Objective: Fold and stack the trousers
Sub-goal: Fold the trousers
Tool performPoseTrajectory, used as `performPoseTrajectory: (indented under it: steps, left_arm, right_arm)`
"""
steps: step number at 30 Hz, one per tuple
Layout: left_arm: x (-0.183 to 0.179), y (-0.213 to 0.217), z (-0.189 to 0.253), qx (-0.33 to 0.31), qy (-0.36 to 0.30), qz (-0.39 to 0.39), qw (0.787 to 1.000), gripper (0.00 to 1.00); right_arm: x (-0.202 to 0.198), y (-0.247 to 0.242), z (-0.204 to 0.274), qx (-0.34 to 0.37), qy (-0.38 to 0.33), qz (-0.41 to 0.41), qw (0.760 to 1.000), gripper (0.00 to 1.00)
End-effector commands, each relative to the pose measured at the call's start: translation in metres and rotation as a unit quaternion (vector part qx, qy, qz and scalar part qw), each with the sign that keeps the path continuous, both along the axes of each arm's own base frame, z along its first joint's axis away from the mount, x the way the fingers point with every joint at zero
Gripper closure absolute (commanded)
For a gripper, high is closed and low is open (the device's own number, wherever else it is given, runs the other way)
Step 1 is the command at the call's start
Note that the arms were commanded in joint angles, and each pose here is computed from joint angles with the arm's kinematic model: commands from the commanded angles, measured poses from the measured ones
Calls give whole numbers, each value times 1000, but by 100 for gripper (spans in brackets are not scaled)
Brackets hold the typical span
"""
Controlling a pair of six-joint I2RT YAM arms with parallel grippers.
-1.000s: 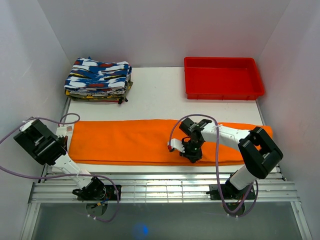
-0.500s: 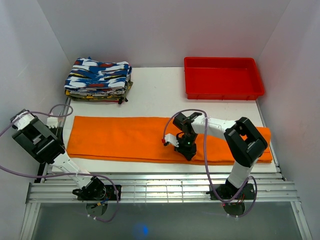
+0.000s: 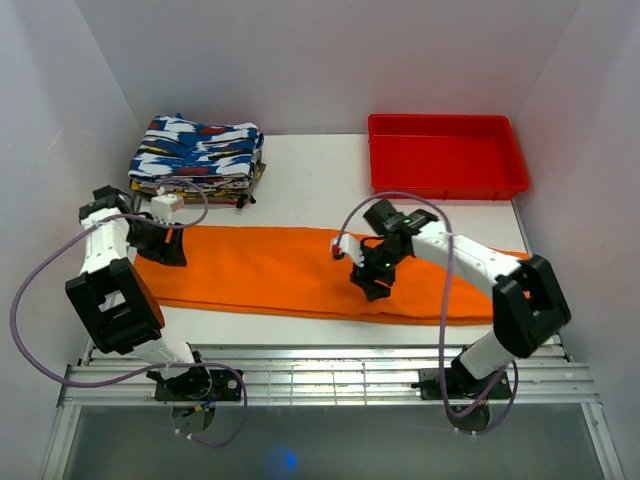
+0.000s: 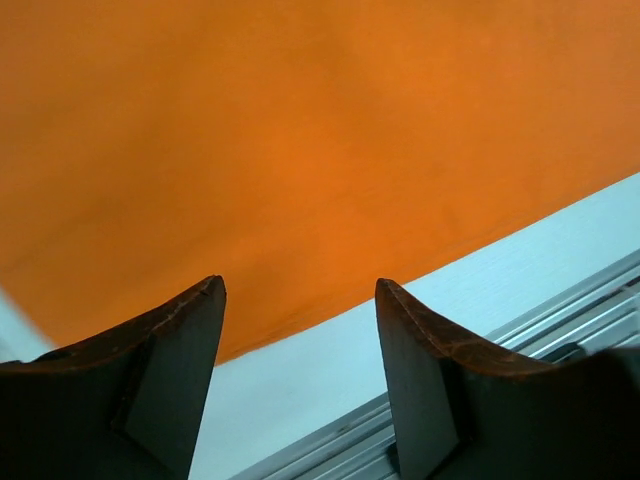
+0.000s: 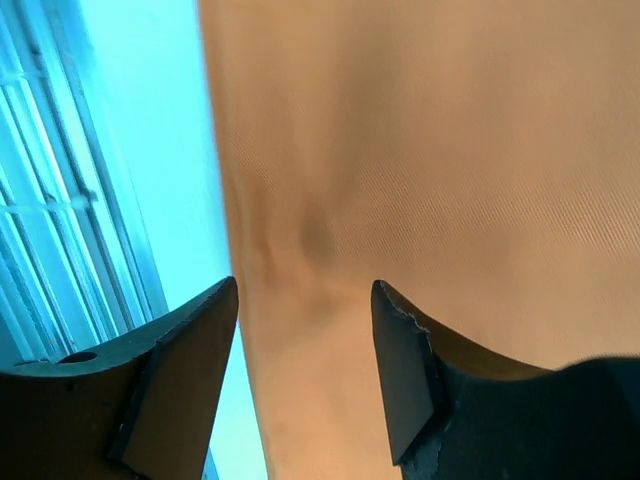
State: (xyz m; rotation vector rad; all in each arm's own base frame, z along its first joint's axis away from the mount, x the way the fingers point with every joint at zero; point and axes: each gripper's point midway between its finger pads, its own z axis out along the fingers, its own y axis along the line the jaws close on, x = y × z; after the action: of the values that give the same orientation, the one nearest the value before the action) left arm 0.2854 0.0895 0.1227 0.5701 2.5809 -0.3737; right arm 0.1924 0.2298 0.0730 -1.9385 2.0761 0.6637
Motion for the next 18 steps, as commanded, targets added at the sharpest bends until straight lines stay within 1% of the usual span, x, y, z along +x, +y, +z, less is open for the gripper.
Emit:
performPoseTrajectory:
  steps: [1, 2, 3, 4, 6, 7, 8, 10, 12, 14, 15, 18]
  left_arm:
    - [-1, -34, -34, -41, 24, 18, 999, 30]
    - [-2, -38, -42, -40, 30, 19, 999, 30]
    - [3, -38, -50, -20, 25, 17, 999, 31]
    - [-5, -41, -64, -17, 47, 29, 998, 31]
    - [-7, -36, -76, -1, 57, 35, 998, 33]
    - [-17, -32, -89, 12, 84, 42, 996, 33]
    - [-21, -28, -96, 23, 94, 45, 994, 35]
    - [-35, -20, -106, 49, 115, 43, 991, 35]
    - [-54, -18, -117, 64, 132, 32, 989, 36]
    - [-77, -14, -126, 77, 156, 29, 984, 36]
    - [-85, -9, -128, 83, 160, 27, 983, 37]
    - [-112, 0, -133, 98, 181, 17, 978, 37]
  right_arm:
    - [8, -57, 17, -5, -9, -75, 997, 38]
    - [8, -74, 15, -18, -5, -93, 995, 39]
    - [11, -90, 15, -29, -14, -110, 993, 40]
    - [13, -115, 9, -43, -8, -138, 989, 40]
    - [8, -145, 2, -81, 3, -160, 984, 41]
    - [9, -164, -3, -93, 6, -177, 980, 41]
    - [2, -176, -12, -106, 18, -184, 977, 42]
    - [0, -200, -25, -137, 23, -202, 970, 43]
    - [-11, -220, -42, -173, 30, -197, 965, 43]
    - [-13, -235, -54, -188, 23, -193, 963, 44]
    - [-24, -242, -61, -205, 32, -185, 961, 44]
    - [-36, -253, -70, -225, 17, -161, 961, 44]
